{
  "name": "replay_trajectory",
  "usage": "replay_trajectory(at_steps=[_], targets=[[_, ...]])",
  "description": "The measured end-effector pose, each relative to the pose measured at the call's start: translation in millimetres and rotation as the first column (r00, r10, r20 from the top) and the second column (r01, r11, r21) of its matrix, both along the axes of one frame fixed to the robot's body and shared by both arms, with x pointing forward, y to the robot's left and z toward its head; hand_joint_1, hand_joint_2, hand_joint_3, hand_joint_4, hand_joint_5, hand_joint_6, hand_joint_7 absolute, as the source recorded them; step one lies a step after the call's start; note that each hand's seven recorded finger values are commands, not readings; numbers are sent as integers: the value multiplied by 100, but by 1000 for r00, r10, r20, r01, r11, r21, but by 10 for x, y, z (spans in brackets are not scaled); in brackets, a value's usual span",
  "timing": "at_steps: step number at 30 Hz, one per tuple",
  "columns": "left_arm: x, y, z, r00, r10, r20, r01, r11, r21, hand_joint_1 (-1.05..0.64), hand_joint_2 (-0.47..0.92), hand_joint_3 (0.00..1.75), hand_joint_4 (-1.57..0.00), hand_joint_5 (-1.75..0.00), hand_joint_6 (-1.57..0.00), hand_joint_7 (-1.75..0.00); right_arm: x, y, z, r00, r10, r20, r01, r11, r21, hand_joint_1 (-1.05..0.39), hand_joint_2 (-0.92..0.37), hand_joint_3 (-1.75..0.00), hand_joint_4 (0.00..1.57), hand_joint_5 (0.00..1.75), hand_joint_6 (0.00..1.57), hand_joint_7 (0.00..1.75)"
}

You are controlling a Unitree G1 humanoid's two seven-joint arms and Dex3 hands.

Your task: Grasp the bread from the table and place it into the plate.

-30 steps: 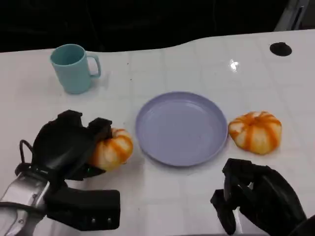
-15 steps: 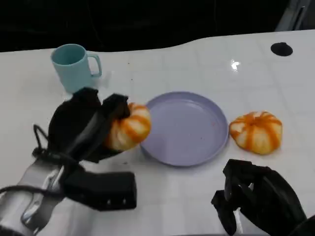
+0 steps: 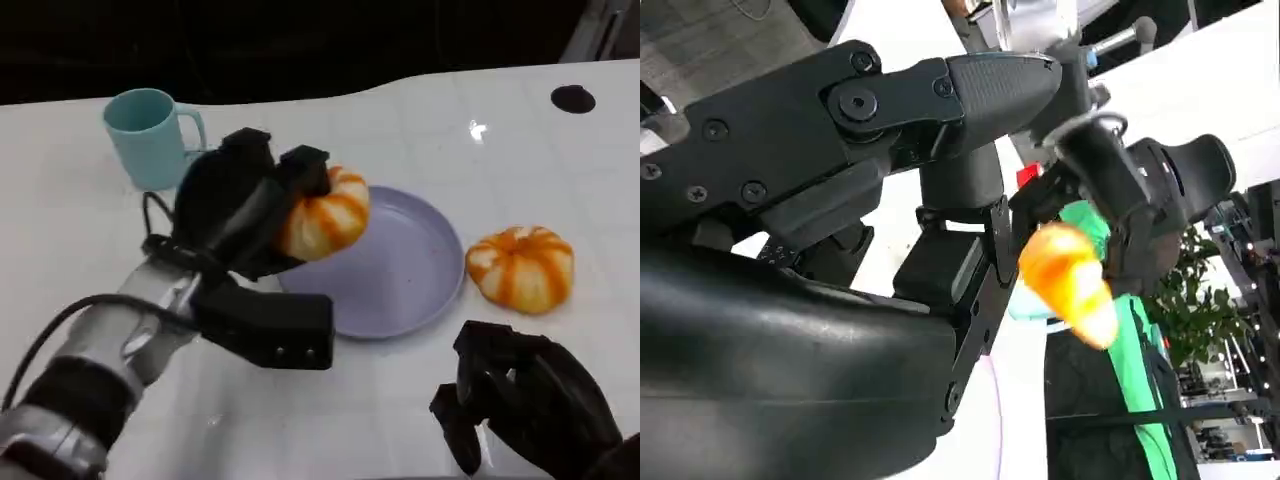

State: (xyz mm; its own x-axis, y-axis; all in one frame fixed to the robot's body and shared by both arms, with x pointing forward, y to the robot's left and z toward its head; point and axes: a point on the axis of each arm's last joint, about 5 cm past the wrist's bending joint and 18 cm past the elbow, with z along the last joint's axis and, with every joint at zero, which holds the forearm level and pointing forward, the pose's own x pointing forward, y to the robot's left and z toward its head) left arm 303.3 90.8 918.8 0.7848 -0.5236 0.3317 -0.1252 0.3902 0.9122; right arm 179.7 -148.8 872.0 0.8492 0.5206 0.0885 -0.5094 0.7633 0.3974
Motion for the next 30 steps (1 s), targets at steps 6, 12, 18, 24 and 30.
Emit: replay_trajectory(at_steps=[6,12,18,24,30], targets=[[48,-176,-59,998,-20,-56,22,1000,23,-27,41,119,-92,-175,-75,-162,1,-9,-1,1000,1,4,-1,1000,-1,-95,-92,-34,119,165,103,150],[85,-274,-27,990,-37,-133,41,999,26,-26,60,92,-78,-175,-78,-117,1,-7,-1,1000,2,5,-2,1000,-2,-95,-92,-35,119,165,103,150],[88,-270,-15,943,-88,-322,114,991,63,-43,91,30,-54,-69,-57,-10,-13,8,-2,1000,5,4,-5,1000,-4,-95,-92,-34,119,164,103,150],[114,-223,47,923,-79,-376,156,971,180,-81,92,45,-11,-29,-22,0,-27,13,-6,1000,1,0,-1,1000,-1,-95,-92,-32,120,164,102,150],[129,-197,104,925,-41,-378,154,949,274,-95,92,54,-1,-22,-15,-1,-29,15,-3,1000,0,1,0,1000,1,-95,-92,-32,121,164,103,151]])
